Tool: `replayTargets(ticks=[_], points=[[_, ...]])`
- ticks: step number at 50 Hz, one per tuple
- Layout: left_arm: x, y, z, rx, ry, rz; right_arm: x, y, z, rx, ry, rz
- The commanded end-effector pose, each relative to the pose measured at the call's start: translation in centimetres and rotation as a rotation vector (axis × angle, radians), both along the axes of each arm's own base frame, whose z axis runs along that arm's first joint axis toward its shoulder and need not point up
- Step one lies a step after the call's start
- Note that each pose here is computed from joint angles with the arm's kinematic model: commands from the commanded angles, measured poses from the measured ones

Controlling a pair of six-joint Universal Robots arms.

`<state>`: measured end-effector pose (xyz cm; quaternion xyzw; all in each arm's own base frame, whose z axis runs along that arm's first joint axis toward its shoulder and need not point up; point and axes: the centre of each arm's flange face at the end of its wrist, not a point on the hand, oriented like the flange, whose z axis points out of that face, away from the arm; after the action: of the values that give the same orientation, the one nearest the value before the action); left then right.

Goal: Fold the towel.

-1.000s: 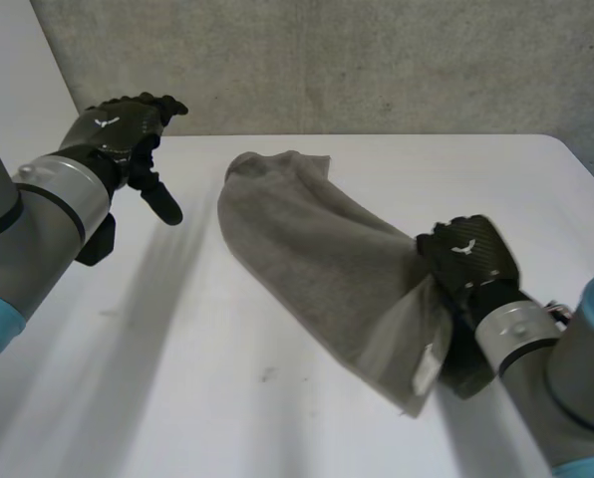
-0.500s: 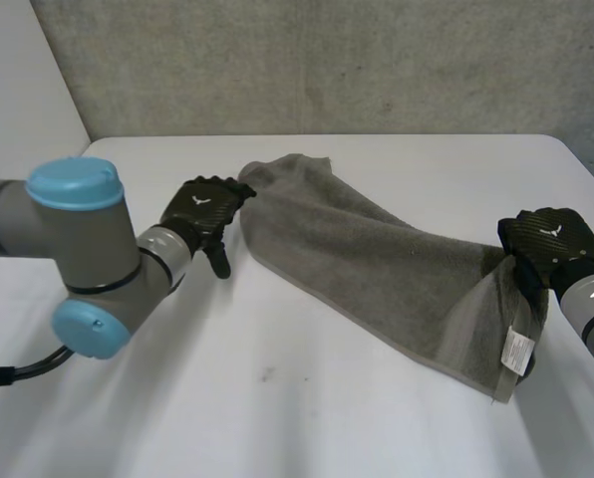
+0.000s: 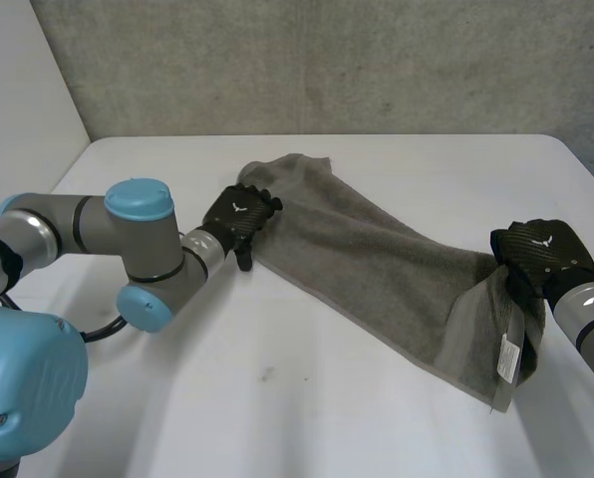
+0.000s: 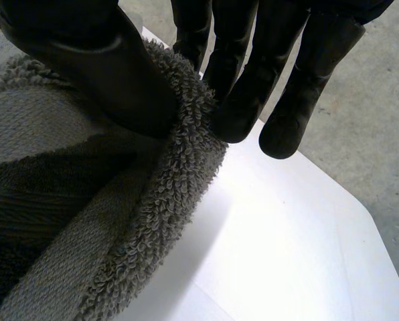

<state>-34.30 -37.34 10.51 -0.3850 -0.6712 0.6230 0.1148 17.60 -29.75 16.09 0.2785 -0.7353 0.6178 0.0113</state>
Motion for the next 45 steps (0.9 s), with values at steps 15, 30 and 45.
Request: replayTargets(ticks=[15,30,45], points=[[-1.3,-0.1,-1.2,-0.050,-0.030,-0.071,0.0,0.1,-0.2,0.006,0.002,0.002],[-2.2,-0.7,-0.5,-0.097,-0.009,-0.080,0.1,0.1,-0.5,0.016,0.005,0.008],[-3.2,-0.5,-0.6,-0.111,0.000,-0.104,0.1,0.0,-0.8,0.025,0.006,0.009]])
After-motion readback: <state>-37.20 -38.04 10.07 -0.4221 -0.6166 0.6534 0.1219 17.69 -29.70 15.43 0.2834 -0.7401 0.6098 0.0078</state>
